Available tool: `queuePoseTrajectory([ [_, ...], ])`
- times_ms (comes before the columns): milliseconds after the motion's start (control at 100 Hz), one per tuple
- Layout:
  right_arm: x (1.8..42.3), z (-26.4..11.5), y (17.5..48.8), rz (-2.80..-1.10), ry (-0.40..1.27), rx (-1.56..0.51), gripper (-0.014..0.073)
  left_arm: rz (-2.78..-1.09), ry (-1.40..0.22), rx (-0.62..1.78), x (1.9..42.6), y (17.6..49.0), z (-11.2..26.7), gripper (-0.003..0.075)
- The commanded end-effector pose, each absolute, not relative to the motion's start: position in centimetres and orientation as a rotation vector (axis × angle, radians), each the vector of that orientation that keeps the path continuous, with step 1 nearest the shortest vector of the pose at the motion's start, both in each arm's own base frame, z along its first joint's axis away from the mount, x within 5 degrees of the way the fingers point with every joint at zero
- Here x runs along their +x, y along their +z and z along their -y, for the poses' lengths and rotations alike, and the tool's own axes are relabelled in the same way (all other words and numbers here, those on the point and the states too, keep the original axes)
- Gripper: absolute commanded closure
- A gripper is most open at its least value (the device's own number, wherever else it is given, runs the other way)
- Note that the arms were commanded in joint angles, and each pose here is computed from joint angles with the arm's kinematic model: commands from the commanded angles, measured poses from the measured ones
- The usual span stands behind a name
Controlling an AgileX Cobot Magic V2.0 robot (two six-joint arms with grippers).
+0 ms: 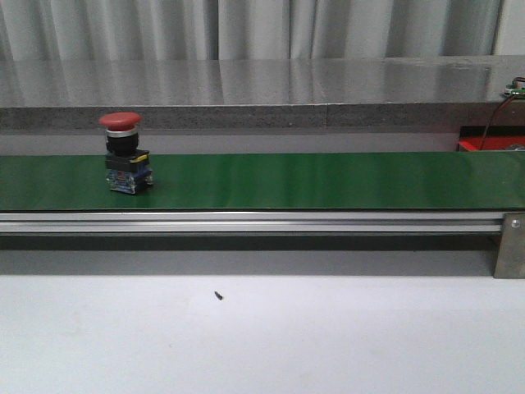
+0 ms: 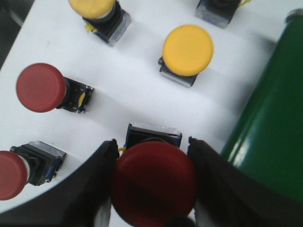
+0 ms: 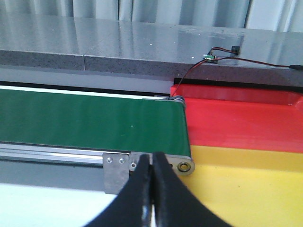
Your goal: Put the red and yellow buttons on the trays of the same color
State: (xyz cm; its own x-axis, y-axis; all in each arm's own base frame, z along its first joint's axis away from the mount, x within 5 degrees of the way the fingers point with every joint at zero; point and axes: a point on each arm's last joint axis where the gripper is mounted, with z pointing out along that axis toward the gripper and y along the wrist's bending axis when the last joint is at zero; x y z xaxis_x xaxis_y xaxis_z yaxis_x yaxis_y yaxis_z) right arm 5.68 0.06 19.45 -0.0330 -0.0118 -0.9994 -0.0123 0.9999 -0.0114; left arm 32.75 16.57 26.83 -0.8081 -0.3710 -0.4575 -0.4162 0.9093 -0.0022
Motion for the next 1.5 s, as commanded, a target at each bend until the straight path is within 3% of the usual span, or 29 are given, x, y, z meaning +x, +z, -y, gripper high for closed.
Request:
queuePoseTrajectory([
  [0, 5.4, -0.1, 21.0, -1.483, 0.001, -0.021, 0.0663, -2.47, 0.131, -0.499, 32.3, 31.3, -15.0, 0.0515],
  [300, 5.4, -0.1, 21.0, -1.483, 0.001, -0.021, 0.0663, -2.471, 0.066, -0.301, 33.8, 32.2, -9.8, 0.0515],
  [730, 5.4, -0.1, 21.0, -1.483, 0.001, -0.021, 0.0663, -2.581, 0.015, -0.181, 36.5, 28.4, -7.0, 0.05],
  [850, 5.4, -0.1, 21.0, -1.483, 0.001, -0.021, 0.0663, -2.585, 0.003, -0.164, 36.5, 28.3, -6.9, 0.04],
  [970, 5.4, -0.1, 21.0, -1.483, 0.001, -0.021, 0.0663, -2.569, -0.02, -0.163, 36.7, 29.2, -6.8, 0.0193],
  [1070, 5.4, -0.1, 21.0, -1.483, 0.001, -0.021, 0.0663, -2.556, -0.049, -0.155, 36.8, 30.5, -6.5, 0.009],
  [1490, 5.4, -0.1, 21.0, -1.483, 0.001, -0.021, 0.0663, -2.238, -0.119, -0.01, 32.3, 39.0, -4.4, 0.0078],
])
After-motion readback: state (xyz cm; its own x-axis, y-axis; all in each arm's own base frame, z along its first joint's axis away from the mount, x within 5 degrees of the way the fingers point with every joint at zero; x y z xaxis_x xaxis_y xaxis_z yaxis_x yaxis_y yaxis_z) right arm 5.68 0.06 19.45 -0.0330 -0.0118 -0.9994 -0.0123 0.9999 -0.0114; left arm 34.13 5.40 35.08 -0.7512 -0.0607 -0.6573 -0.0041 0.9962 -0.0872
